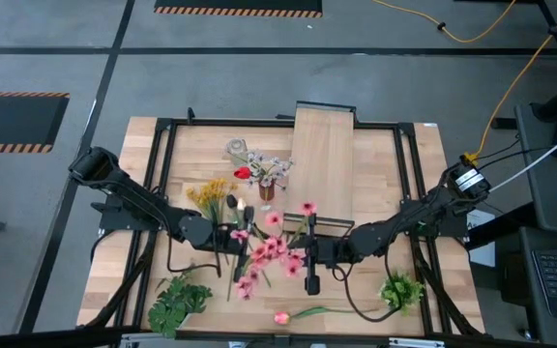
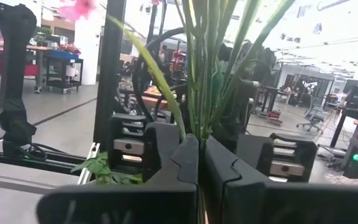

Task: Pick and place flowers into a vace then onto a shelf
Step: Put the pink flowers into the red vase

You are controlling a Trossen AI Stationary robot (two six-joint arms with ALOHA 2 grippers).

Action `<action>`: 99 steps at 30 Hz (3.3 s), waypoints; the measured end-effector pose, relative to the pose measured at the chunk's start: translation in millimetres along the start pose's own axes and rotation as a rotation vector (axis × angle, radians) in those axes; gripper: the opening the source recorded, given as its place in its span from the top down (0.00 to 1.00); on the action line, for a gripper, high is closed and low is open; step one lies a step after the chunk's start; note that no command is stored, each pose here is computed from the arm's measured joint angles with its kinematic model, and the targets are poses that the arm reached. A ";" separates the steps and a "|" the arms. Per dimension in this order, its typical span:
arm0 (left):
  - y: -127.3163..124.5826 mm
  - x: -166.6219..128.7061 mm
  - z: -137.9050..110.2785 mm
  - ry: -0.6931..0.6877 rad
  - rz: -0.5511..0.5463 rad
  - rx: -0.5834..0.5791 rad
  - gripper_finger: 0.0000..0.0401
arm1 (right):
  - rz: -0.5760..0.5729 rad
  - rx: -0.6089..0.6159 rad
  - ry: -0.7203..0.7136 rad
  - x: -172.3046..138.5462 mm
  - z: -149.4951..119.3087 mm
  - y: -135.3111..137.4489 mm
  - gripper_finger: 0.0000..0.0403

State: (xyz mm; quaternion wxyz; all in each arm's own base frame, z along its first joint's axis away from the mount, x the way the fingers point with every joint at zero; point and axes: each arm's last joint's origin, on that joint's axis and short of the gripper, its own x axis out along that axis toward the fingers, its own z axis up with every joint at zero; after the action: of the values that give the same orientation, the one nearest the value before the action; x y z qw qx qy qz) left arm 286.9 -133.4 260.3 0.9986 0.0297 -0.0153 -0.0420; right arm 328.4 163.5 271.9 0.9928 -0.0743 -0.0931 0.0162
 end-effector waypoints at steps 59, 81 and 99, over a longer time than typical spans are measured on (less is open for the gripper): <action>-3.4 -23.4 20.6 0.034 0.079 0.145 0.99 | -0.001 -0.052 0.113 -3.9 1.4 -7.5 0.58; 24.5 -81.3 -3.8 0.002 0.456 0.034 0.99 | -0.130 0.019 0.327 -34.0 2.2 19.0 0.97; 32.8 -59.1 -25.7 0.052 0.588 0.183 0.99 | -0.242 -0.036 0.376 -22.0 -16.0 3.5 0.99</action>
State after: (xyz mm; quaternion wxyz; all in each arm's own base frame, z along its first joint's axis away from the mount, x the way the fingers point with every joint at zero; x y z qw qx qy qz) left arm 231.7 -94.3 235.0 0.9611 0.1151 -0.0014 0.2509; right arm 309.7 163.7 251.8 0.9858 -0.0820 0.0852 -0.1190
